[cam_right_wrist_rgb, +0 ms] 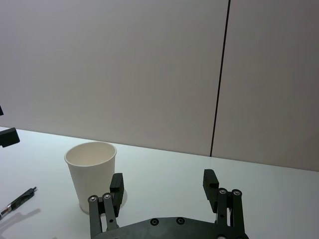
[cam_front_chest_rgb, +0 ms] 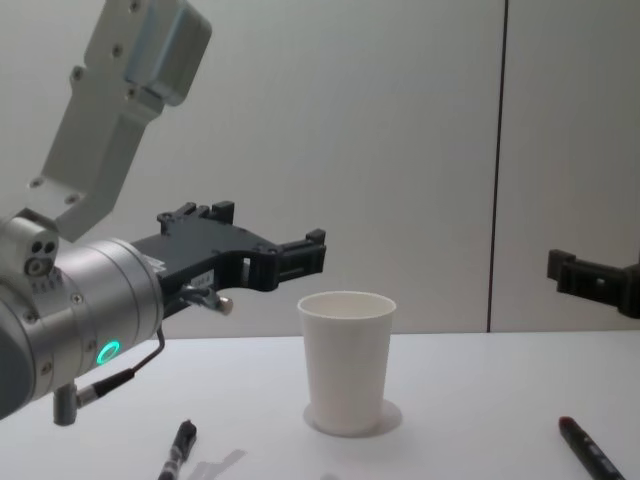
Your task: Place the pen into the pen holder.
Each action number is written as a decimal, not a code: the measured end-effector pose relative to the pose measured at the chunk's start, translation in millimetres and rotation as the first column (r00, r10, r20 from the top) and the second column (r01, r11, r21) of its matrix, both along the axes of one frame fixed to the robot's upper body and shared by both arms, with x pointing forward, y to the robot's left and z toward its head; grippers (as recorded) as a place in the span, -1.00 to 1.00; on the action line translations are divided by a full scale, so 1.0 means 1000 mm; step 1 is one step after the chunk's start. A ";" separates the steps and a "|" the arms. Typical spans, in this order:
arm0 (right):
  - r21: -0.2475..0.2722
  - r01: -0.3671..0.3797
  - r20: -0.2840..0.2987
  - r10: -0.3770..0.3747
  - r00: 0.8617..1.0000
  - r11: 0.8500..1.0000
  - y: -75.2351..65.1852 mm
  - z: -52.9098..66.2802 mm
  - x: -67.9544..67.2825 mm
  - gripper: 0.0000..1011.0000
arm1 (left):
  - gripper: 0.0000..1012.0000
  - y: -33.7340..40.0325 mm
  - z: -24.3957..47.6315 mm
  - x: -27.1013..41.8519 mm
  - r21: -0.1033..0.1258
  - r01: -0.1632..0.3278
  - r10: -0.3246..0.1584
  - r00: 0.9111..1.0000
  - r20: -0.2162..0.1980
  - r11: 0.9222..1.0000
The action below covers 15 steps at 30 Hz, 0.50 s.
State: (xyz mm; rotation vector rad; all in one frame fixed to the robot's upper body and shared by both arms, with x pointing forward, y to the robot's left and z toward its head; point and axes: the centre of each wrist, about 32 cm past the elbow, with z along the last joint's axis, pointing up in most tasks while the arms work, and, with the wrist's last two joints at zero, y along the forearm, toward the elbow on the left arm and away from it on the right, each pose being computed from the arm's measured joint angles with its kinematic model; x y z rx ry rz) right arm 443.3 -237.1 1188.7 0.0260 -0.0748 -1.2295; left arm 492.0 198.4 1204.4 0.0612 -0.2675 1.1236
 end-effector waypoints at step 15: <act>0.000 0.000 0.000 0.000 1.000 1.000 0.000 0.000 0.000 0.98 | 0.98 0.0000 0.0000 0.0000 0.000 0.000 0.000 1.000 0.000 1.000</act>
